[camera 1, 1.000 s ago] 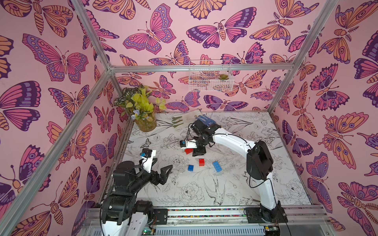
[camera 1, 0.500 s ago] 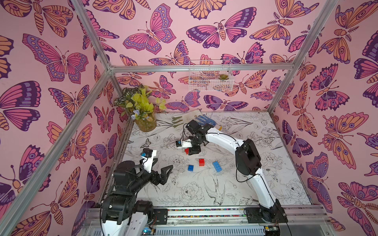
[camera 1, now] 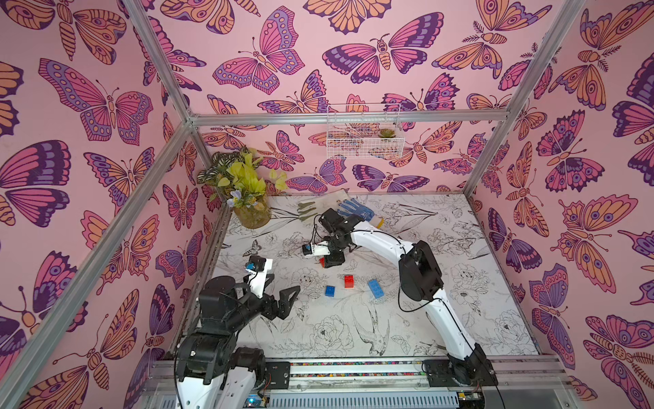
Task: Assemble the letter f with lego
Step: Pick up the lego brick from the center of the board.
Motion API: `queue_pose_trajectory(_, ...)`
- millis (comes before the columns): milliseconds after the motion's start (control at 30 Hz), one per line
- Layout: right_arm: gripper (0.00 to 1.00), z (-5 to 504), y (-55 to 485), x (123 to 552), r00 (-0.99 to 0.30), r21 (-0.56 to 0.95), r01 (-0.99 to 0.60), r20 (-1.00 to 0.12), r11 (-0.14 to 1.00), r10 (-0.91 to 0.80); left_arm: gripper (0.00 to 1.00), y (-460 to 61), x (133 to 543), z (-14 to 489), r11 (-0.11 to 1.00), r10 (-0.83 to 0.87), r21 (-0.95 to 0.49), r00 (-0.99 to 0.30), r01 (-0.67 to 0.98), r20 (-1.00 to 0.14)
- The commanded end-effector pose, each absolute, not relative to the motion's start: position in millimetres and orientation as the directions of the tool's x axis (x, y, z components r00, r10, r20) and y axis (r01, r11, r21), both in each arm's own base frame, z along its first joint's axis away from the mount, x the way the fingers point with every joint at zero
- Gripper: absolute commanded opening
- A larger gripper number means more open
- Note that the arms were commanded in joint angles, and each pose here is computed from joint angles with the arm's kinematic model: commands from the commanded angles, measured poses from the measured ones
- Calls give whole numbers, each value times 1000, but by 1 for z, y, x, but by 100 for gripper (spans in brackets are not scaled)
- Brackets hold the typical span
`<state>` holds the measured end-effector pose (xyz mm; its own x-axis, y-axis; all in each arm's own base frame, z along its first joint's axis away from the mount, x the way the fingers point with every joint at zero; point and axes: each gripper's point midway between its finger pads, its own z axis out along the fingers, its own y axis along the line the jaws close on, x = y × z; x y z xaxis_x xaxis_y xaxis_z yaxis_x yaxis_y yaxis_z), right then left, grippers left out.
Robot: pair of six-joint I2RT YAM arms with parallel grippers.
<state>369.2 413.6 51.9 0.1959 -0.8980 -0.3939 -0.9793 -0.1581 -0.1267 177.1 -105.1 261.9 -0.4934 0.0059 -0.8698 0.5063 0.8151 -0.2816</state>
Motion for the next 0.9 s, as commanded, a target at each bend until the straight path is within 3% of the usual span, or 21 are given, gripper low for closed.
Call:
queue_pose_trajectory(0,57,53,408,375,202,-124,-978,-386,-166,-900,99,-109,178,259,802,8,-296,-504,518,-863)
queue_pose_trajectory(867,58,30,398,384,175,-66,-985,-373,-162,-911,99,-111,180,256,795,15,-307,-522,523,-853)
